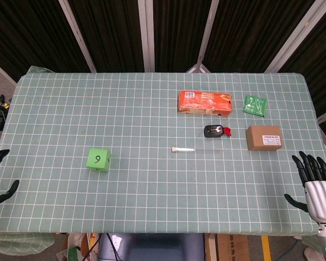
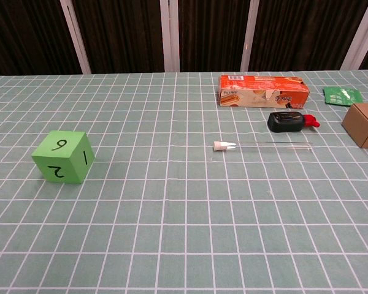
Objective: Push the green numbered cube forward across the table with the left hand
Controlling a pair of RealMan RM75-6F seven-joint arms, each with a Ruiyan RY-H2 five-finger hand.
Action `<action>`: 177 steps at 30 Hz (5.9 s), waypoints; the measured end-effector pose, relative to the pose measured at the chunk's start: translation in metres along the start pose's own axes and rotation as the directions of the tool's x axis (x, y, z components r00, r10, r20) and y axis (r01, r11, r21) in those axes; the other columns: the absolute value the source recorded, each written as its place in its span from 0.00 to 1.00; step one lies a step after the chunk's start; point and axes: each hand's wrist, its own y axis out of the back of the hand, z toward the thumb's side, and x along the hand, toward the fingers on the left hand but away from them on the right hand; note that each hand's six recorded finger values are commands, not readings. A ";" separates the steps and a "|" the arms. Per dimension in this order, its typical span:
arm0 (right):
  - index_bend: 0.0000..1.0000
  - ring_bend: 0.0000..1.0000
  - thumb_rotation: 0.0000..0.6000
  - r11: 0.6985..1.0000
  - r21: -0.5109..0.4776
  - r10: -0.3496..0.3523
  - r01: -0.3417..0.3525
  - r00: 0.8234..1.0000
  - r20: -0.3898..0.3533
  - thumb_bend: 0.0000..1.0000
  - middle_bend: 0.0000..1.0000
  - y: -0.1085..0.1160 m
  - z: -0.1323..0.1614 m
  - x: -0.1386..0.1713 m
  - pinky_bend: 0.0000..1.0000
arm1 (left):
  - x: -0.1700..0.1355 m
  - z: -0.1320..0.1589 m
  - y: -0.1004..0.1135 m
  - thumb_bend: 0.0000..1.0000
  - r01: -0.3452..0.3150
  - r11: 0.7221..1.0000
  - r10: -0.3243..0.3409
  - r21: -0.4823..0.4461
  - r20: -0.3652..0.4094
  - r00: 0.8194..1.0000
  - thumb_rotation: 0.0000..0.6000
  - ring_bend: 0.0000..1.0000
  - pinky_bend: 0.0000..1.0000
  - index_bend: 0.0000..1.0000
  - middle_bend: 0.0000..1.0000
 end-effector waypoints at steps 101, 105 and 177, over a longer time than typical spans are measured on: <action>0.06 0.00 1.00 0.998 -0.019 0.061 -0.059 0.996 0.071 0.05 0.00 -0.002 -0.009 -0.001 0.00 | 0.056 0.110 -0.131 0.71 0.679 0.726 -0.679 0.110 -0.040 0.733 1.00 0.73 0.83 0.12 0.81; 0.06 0.00 1.00 0.998 -0.021 0.054 -0.052 0.996 0.075 0.04 0.00 0.000 -0.009 -0.001 0.00 | 0.054 0.113 -0.135 0.71 0.691 0.715 -0.692 0.107 -0.028 0.721 1.00 0.73 0.83 0.12 0.81; 0.06 0.00 1.00 0.998 -0.046 0.050 -0.045 0.991 0.122 0.04 0.00 0.008 -0.022 0.001 0.00 | 0.071 0.253 -0.152 0.71 0.625 0.755 -0.650 0.199 0.105 0.752 1.00 0.73 0.83 0.12 0.81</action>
